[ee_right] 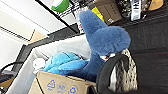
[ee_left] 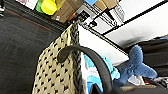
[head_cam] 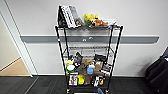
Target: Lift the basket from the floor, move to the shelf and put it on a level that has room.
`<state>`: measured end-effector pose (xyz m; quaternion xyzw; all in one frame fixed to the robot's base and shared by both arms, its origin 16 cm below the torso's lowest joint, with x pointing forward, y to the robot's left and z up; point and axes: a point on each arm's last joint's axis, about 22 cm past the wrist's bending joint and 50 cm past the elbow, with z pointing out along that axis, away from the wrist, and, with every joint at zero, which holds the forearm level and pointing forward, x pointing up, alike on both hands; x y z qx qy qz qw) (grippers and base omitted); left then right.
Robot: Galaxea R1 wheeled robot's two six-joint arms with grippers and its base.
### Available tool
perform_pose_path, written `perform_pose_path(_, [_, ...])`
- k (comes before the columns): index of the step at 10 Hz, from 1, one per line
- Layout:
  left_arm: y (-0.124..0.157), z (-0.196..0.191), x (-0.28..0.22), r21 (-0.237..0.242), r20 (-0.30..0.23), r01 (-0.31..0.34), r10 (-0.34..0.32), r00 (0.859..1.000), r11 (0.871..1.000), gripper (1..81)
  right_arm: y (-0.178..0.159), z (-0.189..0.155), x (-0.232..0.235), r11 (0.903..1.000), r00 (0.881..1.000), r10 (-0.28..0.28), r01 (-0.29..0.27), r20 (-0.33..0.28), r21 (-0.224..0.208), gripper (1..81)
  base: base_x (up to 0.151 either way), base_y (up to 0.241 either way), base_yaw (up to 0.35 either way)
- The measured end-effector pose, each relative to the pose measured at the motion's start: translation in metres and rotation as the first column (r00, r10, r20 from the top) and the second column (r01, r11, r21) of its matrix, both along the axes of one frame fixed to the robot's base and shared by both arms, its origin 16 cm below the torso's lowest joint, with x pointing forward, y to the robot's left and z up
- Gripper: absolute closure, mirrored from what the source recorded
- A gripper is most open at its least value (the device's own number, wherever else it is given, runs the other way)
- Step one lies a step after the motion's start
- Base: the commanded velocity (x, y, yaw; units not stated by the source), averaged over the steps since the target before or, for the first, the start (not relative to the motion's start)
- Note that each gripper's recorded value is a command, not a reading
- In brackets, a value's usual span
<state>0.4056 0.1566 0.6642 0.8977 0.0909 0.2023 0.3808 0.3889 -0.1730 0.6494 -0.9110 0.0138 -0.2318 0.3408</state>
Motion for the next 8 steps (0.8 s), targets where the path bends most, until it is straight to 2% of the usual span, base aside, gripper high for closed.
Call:
perform_pose_path(5, [0.003, 0.010, 0.004, -0.010, 0.019, -0.004, 0.005, 1.000, 1.000, 81.1, 0.006, 0.010, 0.005, 0.9997, 1.000, 0.000, 0.000, 0.019, 0.023, 81.1, 0.104, 0.000, 0.000])
perform_pose_path(8, [-0.002, 0.024, -0.004, -0.042, 0.024, 0.013, -0.012, 1.000, 0.999, 81.1, 0.003, 0.019, -0.001, 0.9993, 1.000, 0.008, -0.009, 0.020, 0.037, 81.1, 0.104, 0.000, 0.000])
